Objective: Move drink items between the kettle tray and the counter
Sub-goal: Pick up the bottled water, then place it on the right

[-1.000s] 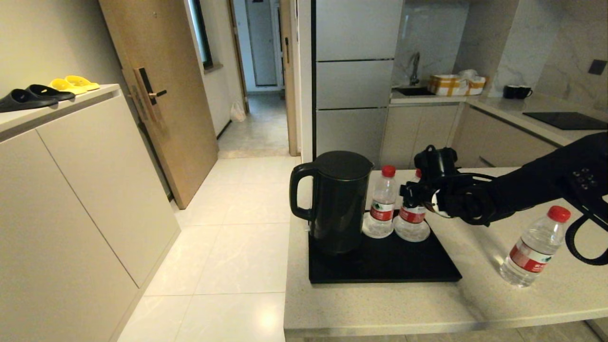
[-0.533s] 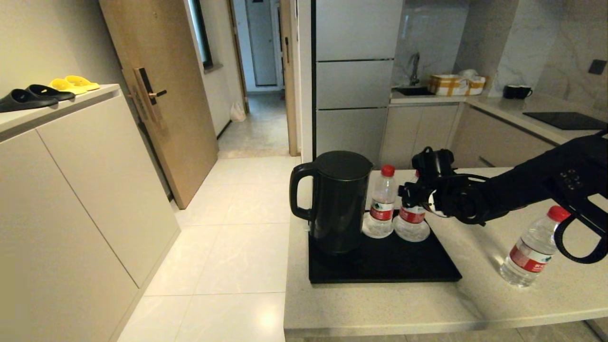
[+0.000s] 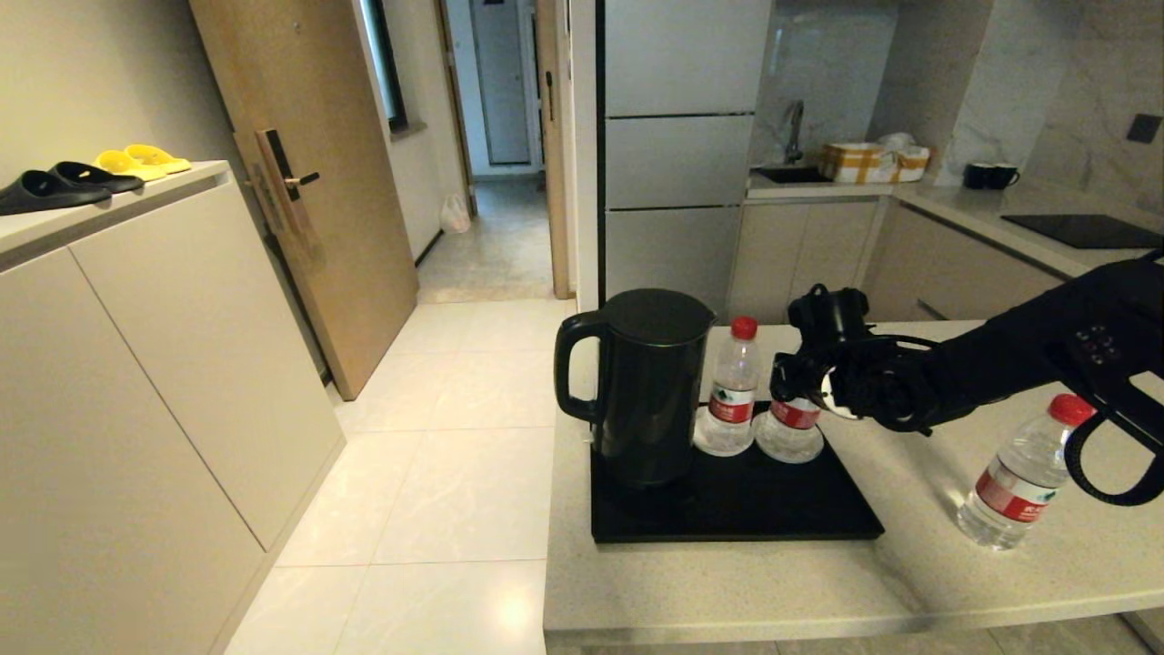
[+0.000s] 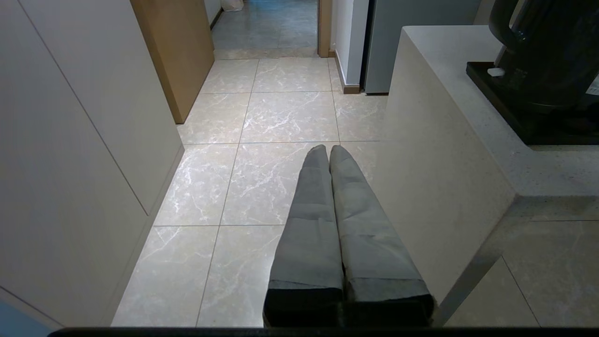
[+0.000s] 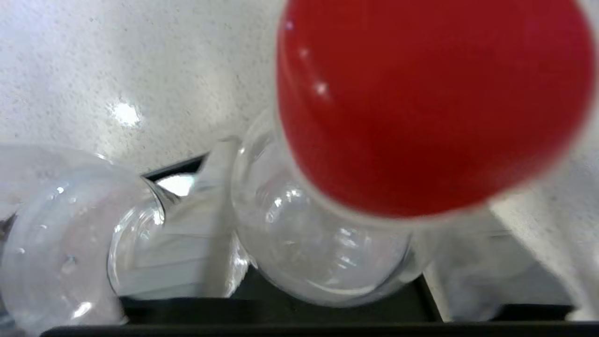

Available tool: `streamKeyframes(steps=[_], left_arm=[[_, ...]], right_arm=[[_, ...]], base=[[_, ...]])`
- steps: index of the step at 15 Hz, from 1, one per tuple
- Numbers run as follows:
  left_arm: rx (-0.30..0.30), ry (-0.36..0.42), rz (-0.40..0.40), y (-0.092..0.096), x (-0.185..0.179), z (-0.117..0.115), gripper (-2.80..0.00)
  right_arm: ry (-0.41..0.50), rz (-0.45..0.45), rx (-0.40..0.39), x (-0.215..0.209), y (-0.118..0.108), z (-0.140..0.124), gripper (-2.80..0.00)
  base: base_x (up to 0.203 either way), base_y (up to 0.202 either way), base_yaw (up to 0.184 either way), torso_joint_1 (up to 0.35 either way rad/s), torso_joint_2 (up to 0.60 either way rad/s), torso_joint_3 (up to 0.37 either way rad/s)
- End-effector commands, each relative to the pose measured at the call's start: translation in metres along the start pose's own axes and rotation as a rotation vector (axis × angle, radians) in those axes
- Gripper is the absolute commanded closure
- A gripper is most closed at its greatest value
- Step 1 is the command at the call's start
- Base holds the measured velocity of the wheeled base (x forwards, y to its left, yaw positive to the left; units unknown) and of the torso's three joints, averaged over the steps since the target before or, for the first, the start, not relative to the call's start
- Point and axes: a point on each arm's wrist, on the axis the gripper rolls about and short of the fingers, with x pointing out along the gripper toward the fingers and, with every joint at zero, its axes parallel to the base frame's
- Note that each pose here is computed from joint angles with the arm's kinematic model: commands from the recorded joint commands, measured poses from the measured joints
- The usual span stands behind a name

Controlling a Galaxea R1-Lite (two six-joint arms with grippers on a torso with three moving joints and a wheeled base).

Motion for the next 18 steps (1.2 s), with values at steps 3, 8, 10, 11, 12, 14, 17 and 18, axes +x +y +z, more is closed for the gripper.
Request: streamKeyframes(steps=[3,8,10,11,12,14,17,18], left_arm=[[0.000,0.002,0.002,0.000,0.000,0.000,0.00],[0.000,0.002,0.002,0.000,0.000,0.000,0.00],[0.000,0.002,0.002,0.000,0.000,0.000,0.00],[0.000,0.002,0.001,0.000,0.000,0.000,0.00],[0.000,0.002,0.001,0.000,0.000,0.000,0.00],[0.000,0.002,0.001,0.000,0.000,0.000,0.00],[0.000,0.002,0.001,0.000,0.000,0.000,0.00],[0.000,0.002,0.001,0.000,0.000,0.000,0.00]], right_arm=[[-0.029,0.014,0.016,-0.017,-0.004,0.013,0.00],[-0.063,0.024,0.035,-0.049,-0.014,0.040,0.00],[-0.112,0.020,0.066,-0.083,-0.032,0.071,0.00],[-0.140,0.009,0.076,-0.101,-0.045,0.086,0.00],[-0.168,-0.020,0.085,-0.116,-0.065,0.100,0.00],[-0.201,-0.144,0.098,-0.126,-0.115,0.120,0.00],[-0.224,-0.357,0.137,-0.134,-0.194,0.136,0.00],[-0.227,-0.413,0.154,-0.140,-0.220,0.139,0.00]], base=[[0.000,0.000,0.000,0.000,0.00,0.000],[0.000,0.000,0.000,0.000,0.00,0.000],[0.000,0.000,0.000,0.000,0.00,0.000],[0.000,0.000,0.000,0.000,0.00,0.000],[0.000,0.000,0.000,0.000,0.00,0.000],[0.000,0.000,0.000,0.000,0.00,0.000],[0.000,0.000,0.000,0.000,0.00,0.000],[0.000,0.000,0.000,0.000,0.00,0.000]])
